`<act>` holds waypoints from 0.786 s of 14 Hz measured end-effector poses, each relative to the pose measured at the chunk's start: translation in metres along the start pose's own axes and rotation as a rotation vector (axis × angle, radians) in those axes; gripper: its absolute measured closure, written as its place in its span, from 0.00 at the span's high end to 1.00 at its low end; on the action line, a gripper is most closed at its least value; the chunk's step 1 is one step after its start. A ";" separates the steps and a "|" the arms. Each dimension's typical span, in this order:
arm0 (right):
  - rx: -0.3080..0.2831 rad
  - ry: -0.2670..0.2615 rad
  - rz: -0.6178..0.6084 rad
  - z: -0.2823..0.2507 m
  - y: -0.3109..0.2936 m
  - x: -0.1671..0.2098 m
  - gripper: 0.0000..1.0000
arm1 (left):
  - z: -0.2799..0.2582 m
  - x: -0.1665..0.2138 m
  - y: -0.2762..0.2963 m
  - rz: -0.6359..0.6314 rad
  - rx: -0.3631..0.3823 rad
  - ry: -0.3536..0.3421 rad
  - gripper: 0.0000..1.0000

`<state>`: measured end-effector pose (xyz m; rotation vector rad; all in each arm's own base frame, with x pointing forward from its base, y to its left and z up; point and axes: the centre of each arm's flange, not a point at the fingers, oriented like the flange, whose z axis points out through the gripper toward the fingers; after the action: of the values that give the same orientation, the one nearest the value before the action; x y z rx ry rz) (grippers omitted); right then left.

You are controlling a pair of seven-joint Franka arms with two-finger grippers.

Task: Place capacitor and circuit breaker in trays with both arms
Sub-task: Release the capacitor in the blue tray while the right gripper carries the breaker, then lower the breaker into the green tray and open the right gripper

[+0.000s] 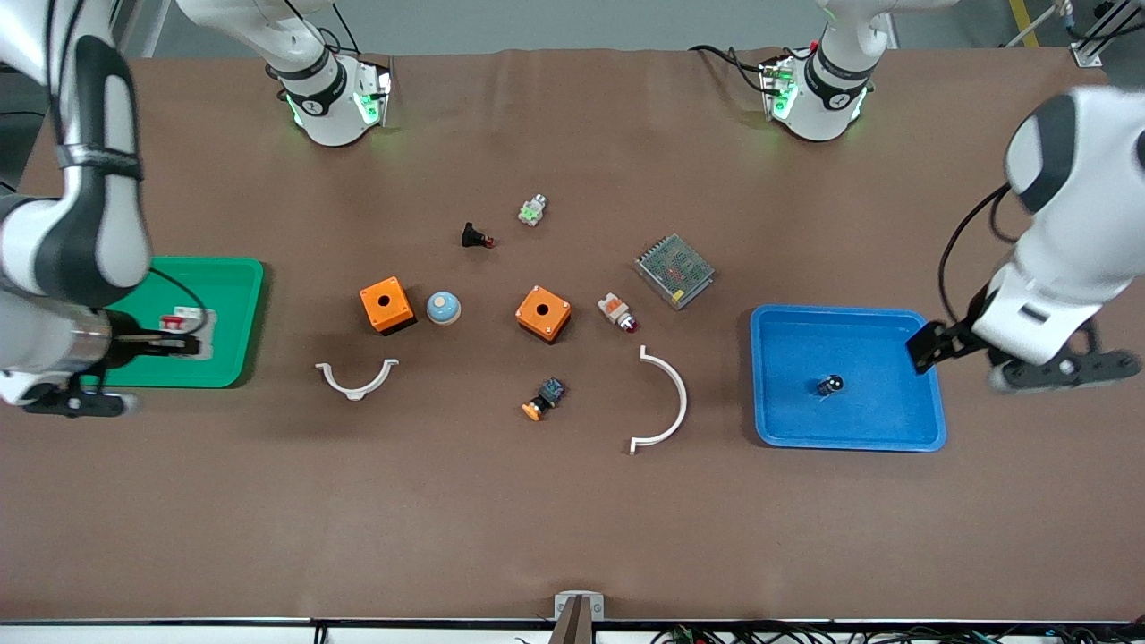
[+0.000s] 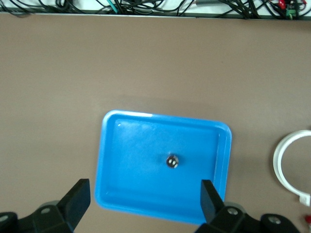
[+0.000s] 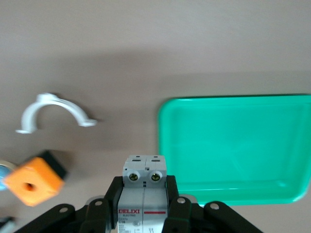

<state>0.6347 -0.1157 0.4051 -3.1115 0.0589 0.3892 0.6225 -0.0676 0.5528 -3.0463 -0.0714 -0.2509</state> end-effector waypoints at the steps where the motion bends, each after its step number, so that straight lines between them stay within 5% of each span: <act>1: 0.010 -0.004 -0.013 0.007 0.034 -0.004 0.40 | -0.018 -0.006 -0.003 0.018 0.006 -0.007 1.00; 5: 0.012 -0.001 -0.070 0.062 0.115 -0.022 0.40 | -0.060 -0.030 -0.007 0.066 0.009 -0.041 1.00; 8: -0.025 0.070 -0.073 0.104 0.147 -0.026 0.40 | -0.076 -0.042 -0.013 0.087 -0.020 -0.071 1.00; 11: -0.038 0.085 -0.062 0.132 0.157 -0.033 0.40 | -0.085 -0.052 -0.026 0.076 -0.080 -0.108 1.00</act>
<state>0.5645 -0.2699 0.2848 -3.1569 -0.0458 0.2597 0.5567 -0.0511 0.6296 -3.1317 0.0485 -0.0853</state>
